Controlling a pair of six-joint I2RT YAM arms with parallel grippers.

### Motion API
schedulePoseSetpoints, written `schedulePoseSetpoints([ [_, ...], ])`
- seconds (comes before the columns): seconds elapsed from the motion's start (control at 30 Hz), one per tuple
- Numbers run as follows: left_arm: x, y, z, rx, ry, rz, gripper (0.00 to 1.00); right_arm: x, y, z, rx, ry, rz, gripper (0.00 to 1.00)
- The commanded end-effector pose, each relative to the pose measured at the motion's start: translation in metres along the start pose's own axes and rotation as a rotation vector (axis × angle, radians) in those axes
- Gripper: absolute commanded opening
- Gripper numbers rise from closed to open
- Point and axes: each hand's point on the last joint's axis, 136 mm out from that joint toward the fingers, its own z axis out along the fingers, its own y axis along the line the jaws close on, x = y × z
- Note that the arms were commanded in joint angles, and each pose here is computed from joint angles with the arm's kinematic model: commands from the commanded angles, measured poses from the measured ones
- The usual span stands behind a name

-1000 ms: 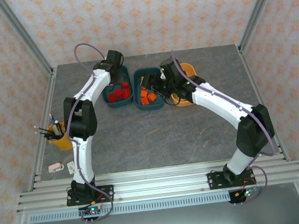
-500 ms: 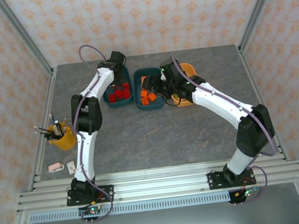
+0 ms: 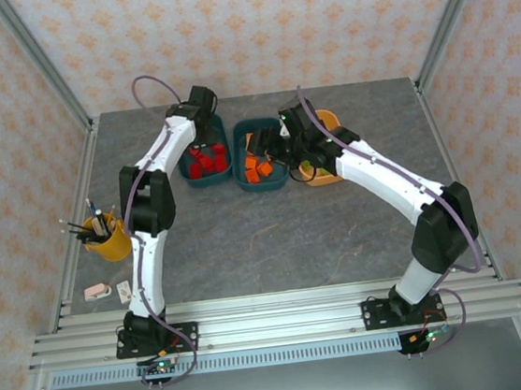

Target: Sort the legos into containers by color

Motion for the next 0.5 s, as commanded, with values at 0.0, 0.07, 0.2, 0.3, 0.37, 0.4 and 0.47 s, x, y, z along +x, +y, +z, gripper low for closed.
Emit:
schedulePoseSetpoints([
  [0.0,-0.03,0.024,-0.081,0.031,-0.127,-0.111,0.65,-0.018,-0.005,-0.031,0.067,-0.088,-0.091,0.68],
  [0.07,-0.026,0.032,-0.107,0.066,-0.151,-0.159,0.72,-0.026,-0.022,-0.047,0.151,-0.13,-0.106,0.73],
  [0.2,-0.003,0.051,-0.158,0.144,-0.171,-0.21,1.0,-0.04,-0.063,-0.082,0.328,-0.219,-0.101,0.99],
  [0.3,0.024,0.065,-0.184,0.193,-0.184,-0.211,1.0,-0.048,-0.082,-0.114,0.415,-0.32,-0.123,0.99],
  [0.37,0.042,0.073,-0.198,0.232,-0.211,-0.183,1.0,-0.053,-0.092,-0.142,0.471,-0.42,-0.149,0.99],
  [0.4,0.049,0.08,-0.204,0.229,-0.229,-0.177,1.0,-0.055,-0.104,-0.154,0.533,-0.47,-0.134,0.99],
  [0.47,0.065,0.105,-0.209,0.147,-0.257,-0.166,1.0,-0.061,-0.135,-0.184,0.703,-0.586,-0.091,1.0],
])
